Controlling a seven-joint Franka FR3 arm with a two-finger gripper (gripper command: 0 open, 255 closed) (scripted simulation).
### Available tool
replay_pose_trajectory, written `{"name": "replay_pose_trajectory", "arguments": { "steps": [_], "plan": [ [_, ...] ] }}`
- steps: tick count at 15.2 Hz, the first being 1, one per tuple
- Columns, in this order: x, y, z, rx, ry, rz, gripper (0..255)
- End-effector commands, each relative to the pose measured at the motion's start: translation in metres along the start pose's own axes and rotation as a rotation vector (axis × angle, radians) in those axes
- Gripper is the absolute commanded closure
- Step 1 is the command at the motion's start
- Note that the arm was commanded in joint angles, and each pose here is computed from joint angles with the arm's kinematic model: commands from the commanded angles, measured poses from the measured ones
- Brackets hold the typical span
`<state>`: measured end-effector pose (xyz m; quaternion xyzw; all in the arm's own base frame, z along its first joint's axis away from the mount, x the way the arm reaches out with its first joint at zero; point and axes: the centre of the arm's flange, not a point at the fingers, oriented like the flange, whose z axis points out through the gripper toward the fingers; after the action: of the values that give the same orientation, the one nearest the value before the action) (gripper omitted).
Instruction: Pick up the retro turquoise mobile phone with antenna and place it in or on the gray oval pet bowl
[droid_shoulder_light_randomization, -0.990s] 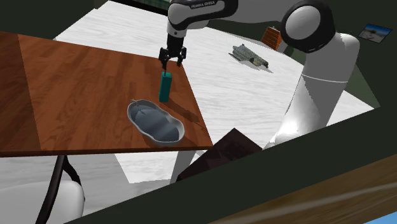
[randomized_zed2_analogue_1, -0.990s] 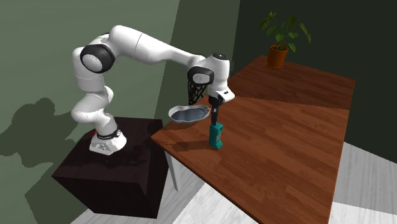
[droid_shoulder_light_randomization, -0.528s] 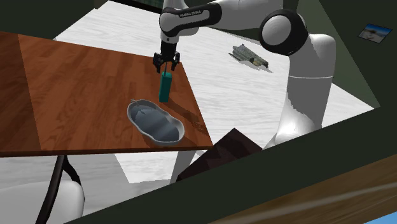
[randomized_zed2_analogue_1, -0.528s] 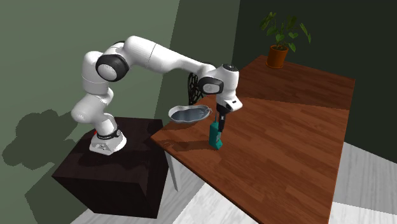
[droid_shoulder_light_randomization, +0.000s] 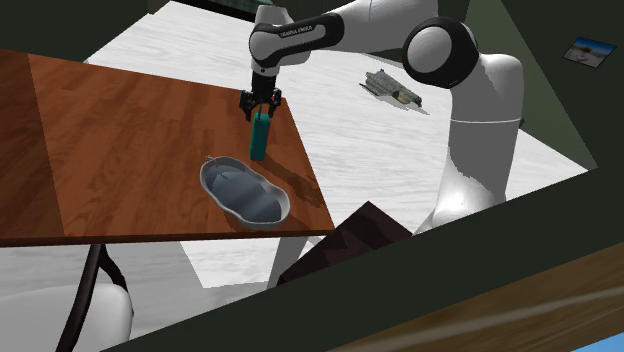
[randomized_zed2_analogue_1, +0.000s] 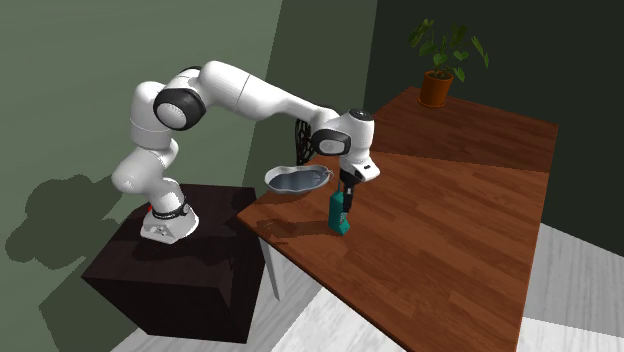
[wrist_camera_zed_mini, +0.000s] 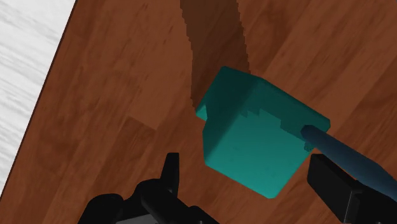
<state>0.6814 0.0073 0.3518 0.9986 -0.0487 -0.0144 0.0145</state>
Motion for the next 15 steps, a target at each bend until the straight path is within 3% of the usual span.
{"name": "replay_pose_trajectory", "arguments": {
  "steps": [1, 3, 4, 15],
  "plan": [
    [0.000, 0.000, 0.000, 0.000, 0.000, 0.000, 0],
    [0.000, 0.000, 0.000, 0.000, 0.000, 0.000, 0],
    [0.000, 0.000, 0.000, 0.000, 0.000, 0.000, 255],
    [0.000, 0.000, -0.010, 0.000, 0.000, 0.000, 255]
  ]
}}
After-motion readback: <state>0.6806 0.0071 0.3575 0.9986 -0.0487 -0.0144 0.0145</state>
